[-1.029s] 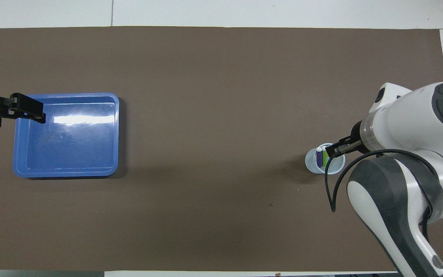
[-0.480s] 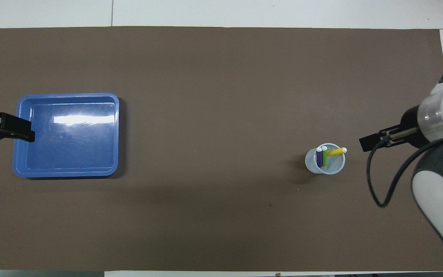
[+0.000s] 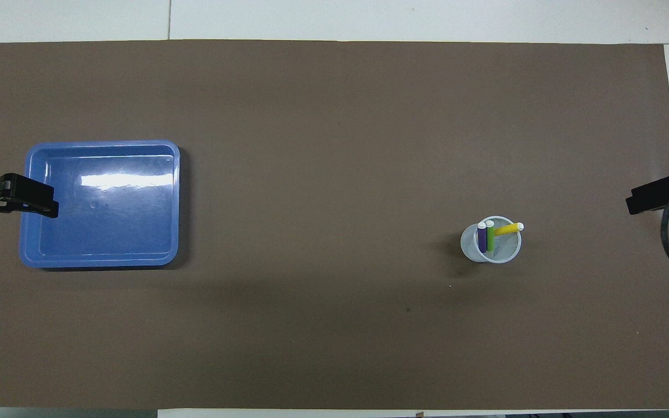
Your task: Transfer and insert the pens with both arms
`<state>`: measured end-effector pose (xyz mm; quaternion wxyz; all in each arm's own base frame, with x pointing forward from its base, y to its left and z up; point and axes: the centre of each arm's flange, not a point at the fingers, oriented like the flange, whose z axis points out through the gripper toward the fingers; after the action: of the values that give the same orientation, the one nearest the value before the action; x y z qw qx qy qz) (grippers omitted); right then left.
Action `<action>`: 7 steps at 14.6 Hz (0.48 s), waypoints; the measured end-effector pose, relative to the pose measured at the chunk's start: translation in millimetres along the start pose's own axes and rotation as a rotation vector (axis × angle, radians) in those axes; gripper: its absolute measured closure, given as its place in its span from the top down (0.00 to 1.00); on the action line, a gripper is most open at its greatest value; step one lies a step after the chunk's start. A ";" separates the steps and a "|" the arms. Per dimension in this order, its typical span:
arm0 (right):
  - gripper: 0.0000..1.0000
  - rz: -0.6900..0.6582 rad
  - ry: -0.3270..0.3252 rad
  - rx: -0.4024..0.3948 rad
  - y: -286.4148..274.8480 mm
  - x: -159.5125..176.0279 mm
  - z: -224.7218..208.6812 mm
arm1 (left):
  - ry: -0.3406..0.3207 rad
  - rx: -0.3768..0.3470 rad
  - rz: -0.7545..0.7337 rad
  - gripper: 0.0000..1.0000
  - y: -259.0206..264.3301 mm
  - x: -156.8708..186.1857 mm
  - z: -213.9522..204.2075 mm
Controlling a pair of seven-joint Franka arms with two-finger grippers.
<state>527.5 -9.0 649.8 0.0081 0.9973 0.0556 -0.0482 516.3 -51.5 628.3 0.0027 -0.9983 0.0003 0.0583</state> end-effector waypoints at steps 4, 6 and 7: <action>1.00 0.056 0.011 0.001 6.3 10.0 5.0 | 0.005 -0.001 -0.003 1.00 -1.6 -0.3 -1.3; 1.00 0.075 0.011 0.003 10.0 9.7 5.1 | 0.005 -0.001 -0.003 1.00 -1.7 -0.3 -1.3; 1.00 0.081 0.010 0.003 12.7 9.5 5.4 | 0.005 -0.001 -0.003 1.00 -1.7 -0.3 -1.3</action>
<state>537.8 -20.7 643.6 0.0082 0.9989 0.0153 -0.0430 516.1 -49.9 629.7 0.0023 -0.9984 -0.0012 0.0560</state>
